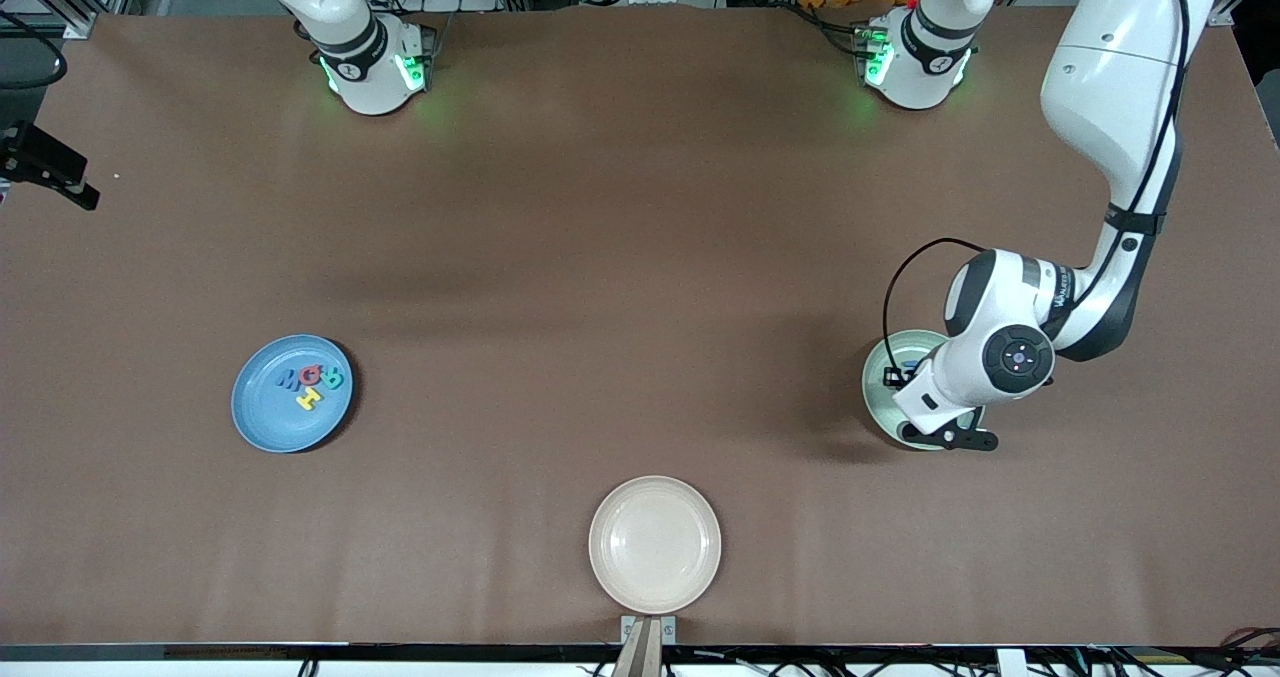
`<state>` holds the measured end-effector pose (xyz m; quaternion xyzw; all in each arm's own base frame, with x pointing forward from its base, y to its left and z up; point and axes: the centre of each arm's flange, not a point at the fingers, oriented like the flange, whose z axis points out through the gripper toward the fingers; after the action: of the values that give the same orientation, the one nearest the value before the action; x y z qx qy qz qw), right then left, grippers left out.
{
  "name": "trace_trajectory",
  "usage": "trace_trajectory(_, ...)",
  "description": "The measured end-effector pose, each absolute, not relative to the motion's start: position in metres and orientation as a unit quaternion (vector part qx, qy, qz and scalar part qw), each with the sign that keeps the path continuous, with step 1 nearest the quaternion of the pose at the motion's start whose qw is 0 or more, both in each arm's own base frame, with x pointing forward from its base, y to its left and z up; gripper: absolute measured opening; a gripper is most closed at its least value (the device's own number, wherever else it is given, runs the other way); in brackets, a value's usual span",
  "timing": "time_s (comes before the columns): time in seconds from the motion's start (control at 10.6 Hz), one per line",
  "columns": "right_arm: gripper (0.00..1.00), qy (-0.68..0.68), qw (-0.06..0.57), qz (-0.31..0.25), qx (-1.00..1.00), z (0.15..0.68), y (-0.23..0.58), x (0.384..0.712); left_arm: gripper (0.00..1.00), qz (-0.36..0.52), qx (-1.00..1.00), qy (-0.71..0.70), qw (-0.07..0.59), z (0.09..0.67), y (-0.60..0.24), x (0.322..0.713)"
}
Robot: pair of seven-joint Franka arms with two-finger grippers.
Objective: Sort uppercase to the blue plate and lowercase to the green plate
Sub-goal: 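Open the left gripper over the green plate and lift it away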
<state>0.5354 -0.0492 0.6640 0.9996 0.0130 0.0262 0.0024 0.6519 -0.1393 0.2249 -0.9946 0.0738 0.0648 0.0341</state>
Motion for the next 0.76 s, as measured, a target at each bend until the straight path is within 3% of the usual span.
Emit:
trace_trajectory(0.19, 1.00, 0.013, 0.002, 0.026, 1.000, 0.664, -0.049, 0.535, 0.71, 0.036, -0.995, 0.088, 0.031, 0.259, -0.147, 0.663)
trace_trajectory(0.38, 1.00, 0.013, 0.002, 0.026, 1.000, 0.664, -0.049, 0.535, 0.99, 0.003, -0.994, 0.096, 0.042, 0.344, -0.145, 0.670)
trace_trajectory(0.76, 1.00, 0.012, 0.002, 0.026, 1.000, 0.664, -0.050, 0.535, 1.00, -0.050, -0.991, 0.106, 0.064, 0.528, -0.162, 0.624)
